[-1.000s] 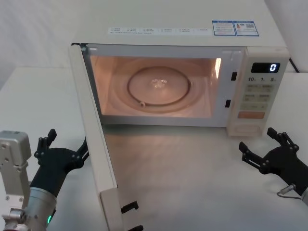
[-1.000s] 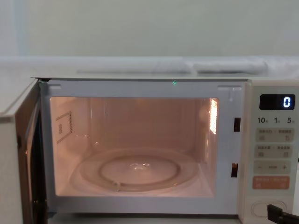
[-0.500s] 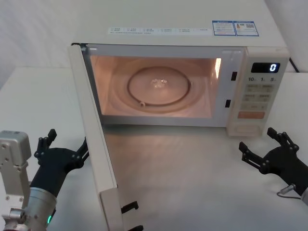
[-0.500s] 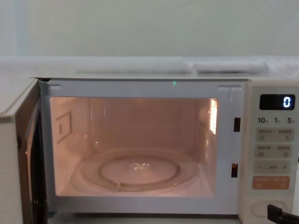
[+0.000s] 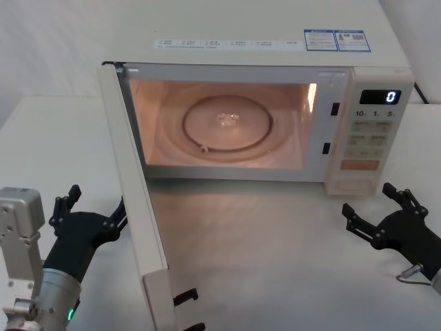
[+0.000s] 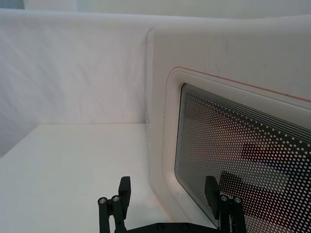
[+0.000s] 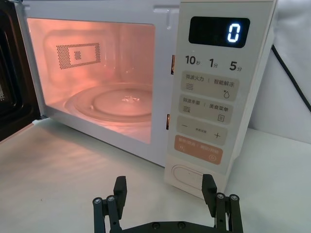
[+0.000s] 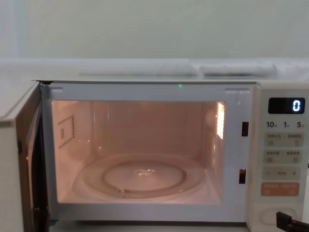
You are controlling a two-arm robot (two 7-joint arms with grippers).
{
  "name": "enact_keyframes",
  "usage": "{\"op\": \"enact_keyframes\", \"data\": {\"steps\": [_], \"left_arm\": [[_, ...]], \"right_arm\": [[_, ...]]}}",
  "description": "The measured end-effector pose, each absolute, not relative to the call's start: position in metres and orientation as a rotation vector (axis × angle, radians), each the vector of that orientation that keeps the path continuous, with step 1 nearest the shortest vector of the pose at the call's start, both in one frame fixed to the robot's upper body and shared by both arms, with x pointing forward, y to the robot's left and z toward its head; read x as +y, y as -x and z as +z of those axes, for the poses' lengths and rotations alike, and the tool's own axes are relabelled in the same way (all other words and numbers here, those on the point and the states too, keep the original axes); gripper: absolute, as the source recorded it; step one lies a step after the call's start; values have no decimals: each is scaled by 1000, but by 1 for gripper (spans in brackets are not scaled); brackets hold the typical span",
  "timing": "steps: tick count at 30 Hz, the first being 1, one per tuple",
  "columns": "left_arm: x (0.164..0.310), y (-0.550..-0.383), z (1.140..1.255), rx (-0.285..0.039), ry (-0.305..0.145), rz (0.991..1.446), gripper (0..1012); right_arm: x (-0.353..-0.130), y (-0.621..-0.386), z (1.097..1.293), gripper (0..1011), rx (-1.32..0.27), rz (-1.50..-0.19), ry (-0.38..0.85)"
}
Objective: Press the button to open the microwave door with one hand; close the microwave door with the other hand.
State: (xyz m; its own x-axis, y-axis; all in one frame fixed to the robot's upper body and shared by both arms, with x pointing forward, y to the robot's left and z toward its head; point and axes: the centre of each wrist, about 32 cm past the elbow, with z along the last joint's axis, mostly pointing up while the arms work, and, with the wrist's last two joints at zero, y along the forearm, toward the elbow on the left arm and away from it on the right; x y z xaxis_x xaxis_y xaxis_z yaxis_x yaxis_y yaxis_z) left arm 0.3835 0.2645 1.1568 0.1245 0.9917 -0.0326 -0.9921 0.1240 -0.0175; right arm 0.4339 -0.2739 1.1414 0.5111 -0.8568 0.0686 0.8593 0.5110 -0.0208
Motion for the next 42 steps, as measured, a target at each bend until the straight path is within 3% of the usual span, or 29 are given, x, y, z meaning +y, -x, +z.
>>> {"op": "enact_keyframes", "data": {"steps": [12,17,24,42], "left_arm": [[265,-384,1157,14,38,1446,1001],[265,-384,1157,14,38,1446,927],[265,-384,1157,14,38,1446,734],[265,-384,1157,14,38,1446,127]], "right_arm": [[-274,-434,1141,1000,-52,-1033,54],[-274,-434,1141,1000,-52,-1033,54],[-274,-434,1141,1000,-52,-1033,54],[-274,-434,1141,1000,-52,-1033,54]]}}
